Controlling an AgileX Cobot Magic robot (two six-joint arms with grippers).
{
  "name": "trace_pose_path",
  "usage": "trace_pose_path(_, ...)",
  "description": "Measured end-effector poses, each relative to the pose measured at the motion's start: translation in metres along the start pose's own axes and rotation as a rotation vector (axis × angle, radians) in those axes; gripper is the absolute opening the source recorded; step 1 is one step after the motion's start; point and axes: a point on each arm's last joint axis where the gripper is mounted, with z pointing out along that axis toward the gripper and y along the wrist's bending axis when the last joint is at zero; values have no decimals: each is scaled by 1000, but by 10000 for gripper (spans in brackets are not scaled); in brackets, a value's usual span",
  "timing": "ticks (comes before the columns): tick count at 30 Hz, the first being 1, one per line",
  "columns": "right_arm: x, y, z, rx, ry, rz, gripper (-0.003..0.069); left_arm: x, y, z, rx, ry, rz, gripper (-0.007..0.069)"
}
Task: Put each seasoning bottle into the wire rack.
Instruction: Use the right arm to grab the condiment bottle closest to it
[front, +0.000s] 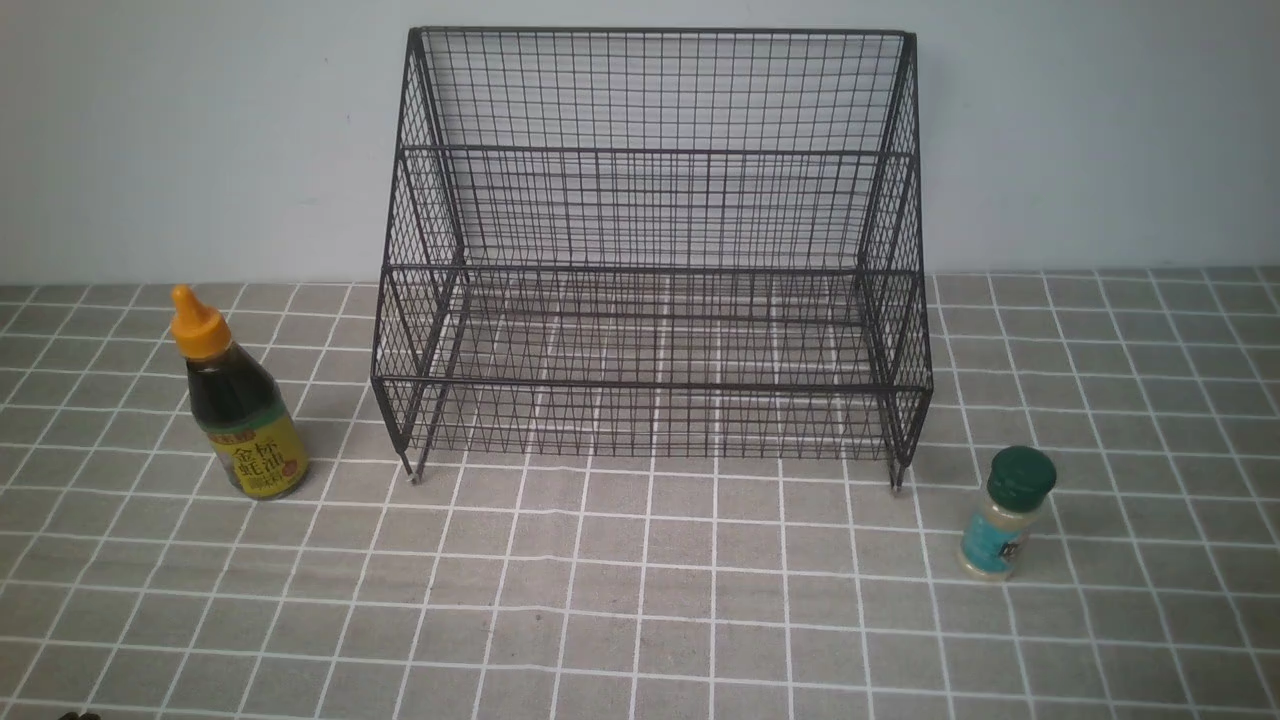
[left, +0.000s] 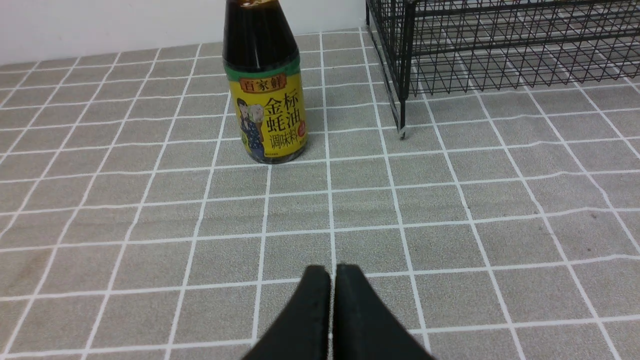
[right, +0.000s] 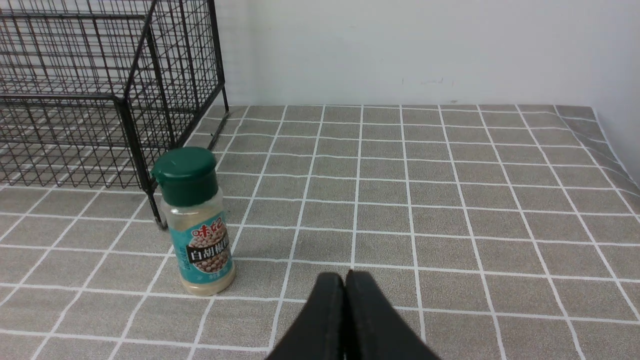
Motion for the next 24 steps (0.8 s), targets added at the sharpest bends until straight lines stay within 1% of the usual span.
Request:
trace_pose_path(17, 0, 0, 0, 1, 0, -4, -15, 0, 0, 0, 0, 0, 0, -6)
trace_pose_path(19, 0, 0, 0, 4, 0, -21, -15, 0, 0, 0, 0, 0, 0, -6)
trace_pose_path(20, 0, -1, 0, 12, -1, -63, -15, 0, 0, 0, 0, 0, 0, -6)
trace_pose_path(24, 0, -3, 0, 36, -5, -151, -15, 0, 0, 0, 0, 0, 0, -6)
